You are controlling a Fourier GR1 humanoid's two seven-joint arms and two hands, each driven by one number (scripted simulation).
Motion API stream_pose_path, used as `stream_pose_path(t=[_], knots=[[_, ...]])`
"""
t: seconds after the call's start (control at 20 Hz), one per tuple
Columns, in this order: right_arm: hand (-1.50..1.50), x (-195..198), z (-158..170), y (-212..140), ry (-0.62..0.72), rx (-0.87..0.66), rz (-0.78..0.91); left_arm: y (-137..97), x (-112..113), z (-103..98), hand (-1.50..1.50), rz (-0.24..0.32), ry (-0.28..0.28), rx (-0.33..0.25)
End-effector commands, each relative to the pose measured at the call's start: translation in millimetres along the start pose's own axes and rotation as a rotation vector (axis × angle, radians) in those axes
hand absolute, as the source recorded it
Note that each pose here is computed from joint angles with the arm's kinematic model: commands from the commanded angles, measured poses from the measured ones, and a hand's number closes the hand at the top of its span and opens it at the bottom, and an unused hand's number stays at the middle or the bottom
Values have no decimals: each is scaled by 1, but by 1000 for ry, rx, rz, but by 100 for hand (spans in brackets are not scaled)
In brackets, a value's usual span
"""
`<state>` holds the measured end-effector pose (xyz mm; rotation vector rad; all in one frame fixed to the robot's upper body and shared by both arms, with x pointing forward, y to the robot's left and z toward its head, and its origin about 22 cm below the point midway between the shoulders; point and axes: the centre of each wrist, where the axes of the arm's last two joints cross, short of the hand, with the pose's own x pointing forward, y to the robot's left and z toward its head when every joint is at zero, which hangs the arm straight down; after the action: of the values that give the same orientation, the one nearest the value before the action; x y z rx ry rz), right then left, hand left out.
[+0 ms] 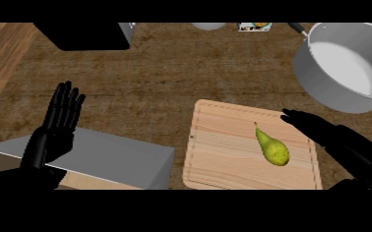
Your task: Pick the pear from the cutting board and place it in the pot
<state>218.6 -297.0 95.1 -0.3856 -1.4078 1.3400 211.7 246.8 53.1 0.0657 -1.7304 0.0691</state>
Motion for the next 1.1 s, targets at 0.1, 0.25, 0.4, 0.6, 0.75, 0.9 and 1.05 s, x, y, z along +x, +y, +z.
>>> stream_pose_path(t=[0.1,0.25,0.4,0.6,0.75,0.9,1.05], knots=[[-150,4,-19,28,133,72,73,-18,-27,-7,0,-38,34,-3],[-150,1,-26,33,144,111,61,-3,-31,-8,0,-54,35,4],[-150,5,-33,42,131,121,54,-17,-30,-15,0,-50,30,-14],[-150,-15,-37,39,124,122,50,-24,-38,-8,0,-53,31,-3],[-150,0,-39,55,130,122,70,-27,-37,-6,0,-45,22,5],[-150,-5,-56,56,135,117,82,-19,-33,-10,0,-46,29,-8],[-150,-11,-53,57,151,125,73,-29,-34,6,0,-40,18,-2]])
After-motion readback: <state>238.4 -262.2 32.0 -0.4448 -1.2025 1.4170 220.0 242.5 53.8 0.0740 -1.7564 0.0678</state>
